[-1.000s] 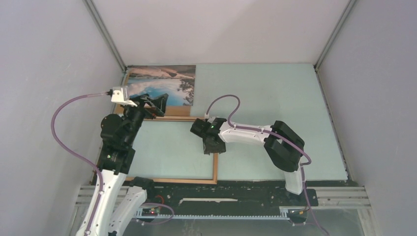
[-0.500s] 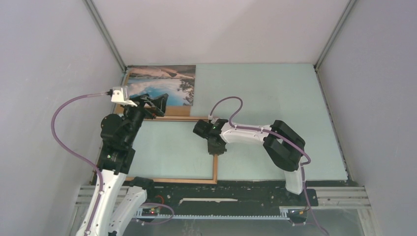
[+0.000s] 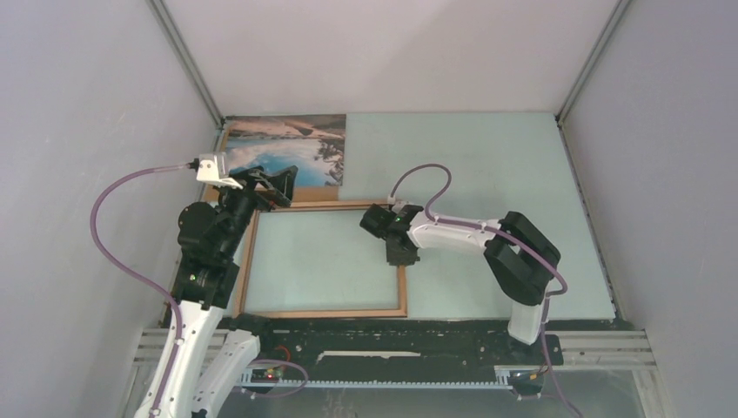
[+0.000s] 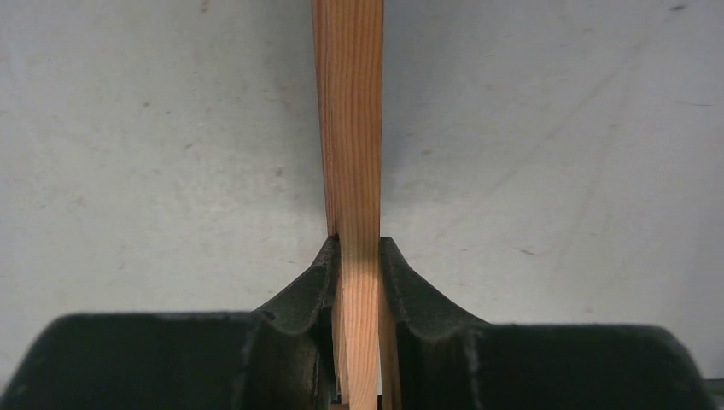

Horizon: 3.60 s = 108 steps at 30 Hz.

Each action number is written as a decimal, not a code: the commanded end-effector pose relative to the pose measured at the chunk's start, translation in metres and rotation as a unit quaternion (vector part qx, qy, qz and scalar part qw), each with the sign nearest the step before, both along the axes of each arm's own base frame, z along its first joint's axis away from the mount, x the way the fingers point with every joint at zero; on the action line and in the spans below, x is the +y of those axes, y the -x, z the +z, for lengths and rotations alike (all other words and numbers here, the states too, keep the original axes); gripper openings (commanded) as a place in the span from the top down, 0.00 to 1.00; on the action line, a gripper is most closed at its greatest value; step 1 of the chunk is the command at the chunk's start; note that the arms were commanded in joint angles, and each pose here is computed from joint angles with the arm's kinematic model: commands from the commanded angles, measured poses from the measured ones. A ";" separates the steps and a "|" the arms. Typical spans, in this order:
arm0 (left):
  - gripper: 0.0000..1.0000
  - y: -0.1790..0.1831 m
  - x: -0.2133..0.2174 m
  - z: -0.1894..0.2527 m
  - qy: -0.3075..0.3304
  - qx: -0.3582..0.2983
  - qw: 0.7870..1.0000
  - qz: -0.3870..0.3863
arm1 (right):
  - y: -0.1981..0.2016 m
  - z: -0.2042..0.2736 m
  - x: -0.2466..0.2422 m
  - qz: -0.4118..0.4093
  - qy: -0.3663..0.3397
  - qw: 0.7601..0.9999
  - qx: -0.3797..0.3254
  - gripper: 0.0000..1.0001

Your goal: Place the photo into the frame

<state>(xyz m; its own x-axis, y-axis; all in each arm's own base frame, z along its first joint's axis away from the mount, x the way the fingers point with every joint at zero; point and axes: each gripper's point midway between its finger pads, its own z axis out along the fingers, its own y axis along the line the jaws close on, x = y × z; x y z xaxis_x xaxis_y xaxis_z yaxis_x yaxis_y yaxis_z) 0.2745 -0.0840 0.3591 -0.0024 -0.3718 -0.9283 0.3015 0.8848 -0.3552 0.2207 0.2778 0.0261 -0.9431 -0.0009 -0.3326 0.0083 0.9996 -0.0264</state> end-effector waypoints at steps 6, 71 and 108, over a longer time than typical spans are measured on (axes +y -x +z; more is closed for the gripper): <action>0.00 0.010 0.000 0.036 0.013 -0.039 0.999 -0.003 | -0.038 0.052 -0.086 0.033 0.115 0.988 -0.100 1.00; 0.00 0.003 -0.012 0.028 0.025 -0.024 0.999 -0.027 | -0.134 0.041 -0.335 -0.163 0.043 0.976 -0.138 0.66; 0.00 -0.021 -0.016 -0.006 0.026 0.028 0.999 -0.025 | -0.134 0.164 0.019 -0.040 -0.508 0.849 -0.138 0.43</action>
